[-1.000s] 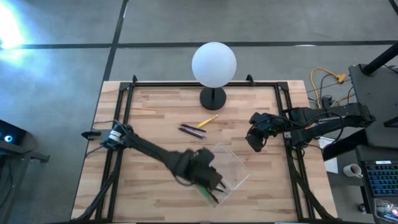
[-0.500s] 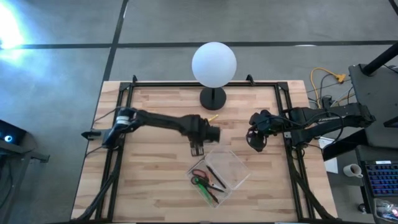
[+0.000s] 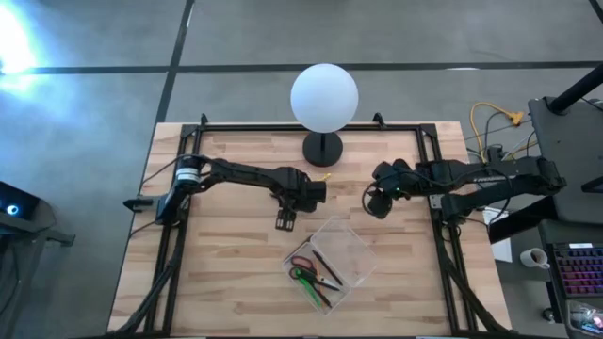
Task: Pick & place school supplies into a supply box
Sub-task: Put the black pen into the supply box
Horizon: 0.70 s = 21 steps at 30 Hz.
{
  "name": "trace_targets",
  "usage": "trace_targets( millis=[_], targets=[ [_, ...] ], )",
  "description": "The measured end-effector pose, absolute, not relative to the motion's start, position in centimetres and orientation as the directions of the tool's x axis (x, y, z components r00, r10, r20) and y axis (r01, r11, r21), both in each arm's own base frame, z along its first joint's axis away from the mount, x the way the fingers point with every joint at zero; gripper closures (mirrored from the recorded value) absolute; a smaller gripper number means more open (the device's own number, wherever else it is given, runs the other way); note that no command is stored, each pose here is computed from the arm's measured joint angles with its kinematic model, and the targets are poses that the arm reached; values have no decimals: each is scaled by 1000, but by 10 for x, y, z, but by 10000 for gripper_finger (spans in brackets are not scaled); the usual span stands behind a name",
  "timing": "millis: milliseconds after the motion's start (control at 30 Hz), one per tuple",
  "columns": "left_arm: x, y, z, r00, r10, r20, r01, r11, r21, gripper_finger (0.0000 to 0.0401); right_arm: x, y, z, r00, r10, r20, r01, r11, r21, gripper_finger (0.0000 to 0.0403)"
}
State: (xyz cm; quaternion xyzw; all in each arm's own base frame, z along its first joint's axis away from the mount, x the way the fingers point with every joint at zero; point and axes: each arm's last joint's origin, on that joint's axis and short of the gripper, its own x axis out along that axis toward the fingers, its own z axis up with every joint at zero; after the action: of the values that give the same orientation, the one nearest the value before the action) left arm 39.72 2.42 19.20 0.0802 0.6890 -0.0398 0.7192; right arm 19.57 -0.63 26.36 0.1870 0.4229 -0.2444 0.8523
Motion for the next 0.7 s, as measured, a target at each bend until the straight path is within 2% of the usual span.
trace_targets(
  millis=[200,367,500,700],
  targets=[
    [394,24,186,64,63,-996,170,983,73,239,201,-16,257,480,-278,-832,613,785,91,259],
    [397,28,195,121,92,-988,161,981,111,239,204,-18,254,468,-278,-839,614,785,83,259],
    [396,32,185,135,94,-986,175,978,117,240,204,-18,255,475,-277,-835,610,788,86,259],
    [389,33,173,97,90,-991,184,977,107,264,204,-18,255,478,-276,-834,609,788,88,259]
  ],
)
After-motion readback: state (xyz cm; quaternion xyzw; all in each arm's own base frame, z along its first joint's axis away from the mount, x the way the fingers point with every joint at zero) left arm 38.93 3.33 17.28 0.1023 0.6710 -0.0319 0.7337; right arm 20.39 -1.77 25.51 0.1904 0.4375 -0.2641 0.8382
